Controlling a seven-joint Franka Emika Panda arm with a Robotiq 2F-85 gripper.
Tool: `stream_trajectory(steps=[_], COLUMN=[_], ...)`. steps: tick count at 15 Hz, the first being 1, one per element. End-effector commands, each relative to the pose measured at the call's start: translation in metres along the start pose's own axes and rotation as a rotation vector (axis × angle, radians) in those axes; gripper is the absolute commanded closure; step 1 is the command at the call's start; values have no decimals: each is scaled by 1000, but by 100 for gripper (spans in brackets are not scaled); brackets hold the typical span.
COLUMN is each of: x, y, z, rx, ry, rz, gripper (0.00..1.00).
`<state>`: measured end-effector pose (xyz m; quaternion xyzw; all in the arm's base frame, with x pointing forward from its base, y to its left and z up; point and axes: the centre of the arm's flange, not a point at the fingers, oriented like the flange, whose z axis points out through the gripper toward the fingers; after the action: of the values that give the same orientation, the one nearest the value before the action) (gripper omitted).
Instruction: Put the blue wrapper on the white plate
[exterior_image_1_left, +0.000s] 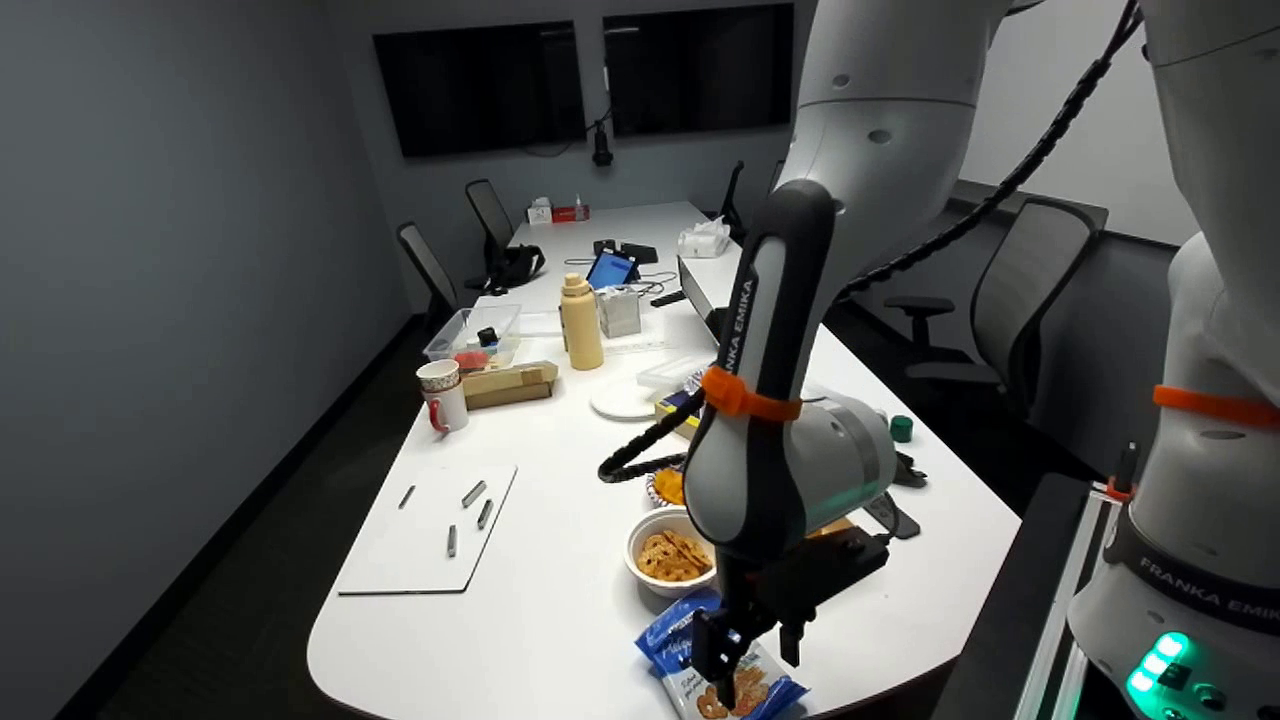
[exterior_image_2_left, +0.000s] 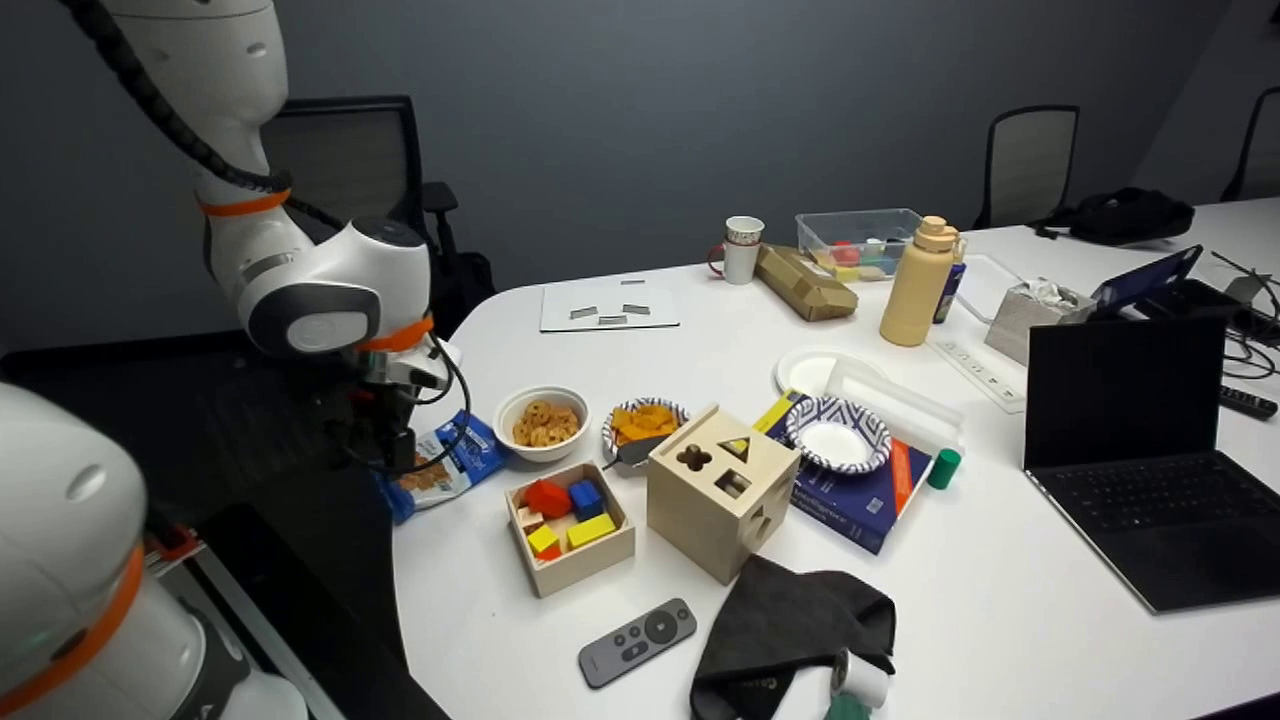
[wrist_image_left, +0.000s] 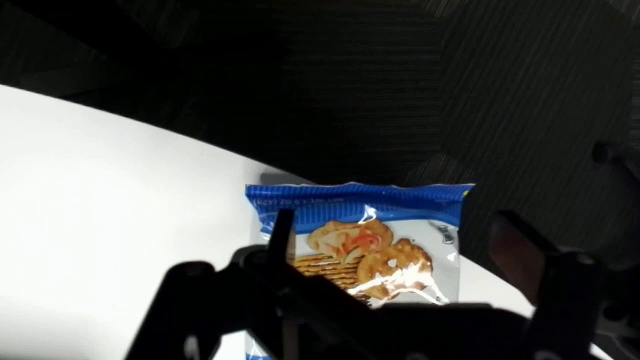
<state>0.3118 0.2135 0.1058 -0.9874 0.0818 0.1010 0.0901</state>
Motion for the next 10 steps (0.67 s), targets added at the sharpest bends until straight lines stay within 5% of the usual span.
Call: stream_trajectory(steps=[1, 8, 9, 10], x=[14, 30, 33, 35], y=[-6, -3, -6, -8], z=[29, 63, 65, 64], rx=[-62, -139, -146, -149], ry=[55, 157, 164, 170], rz=[62, 126, 131, 129], gripper=[0, 0, 25, 27])
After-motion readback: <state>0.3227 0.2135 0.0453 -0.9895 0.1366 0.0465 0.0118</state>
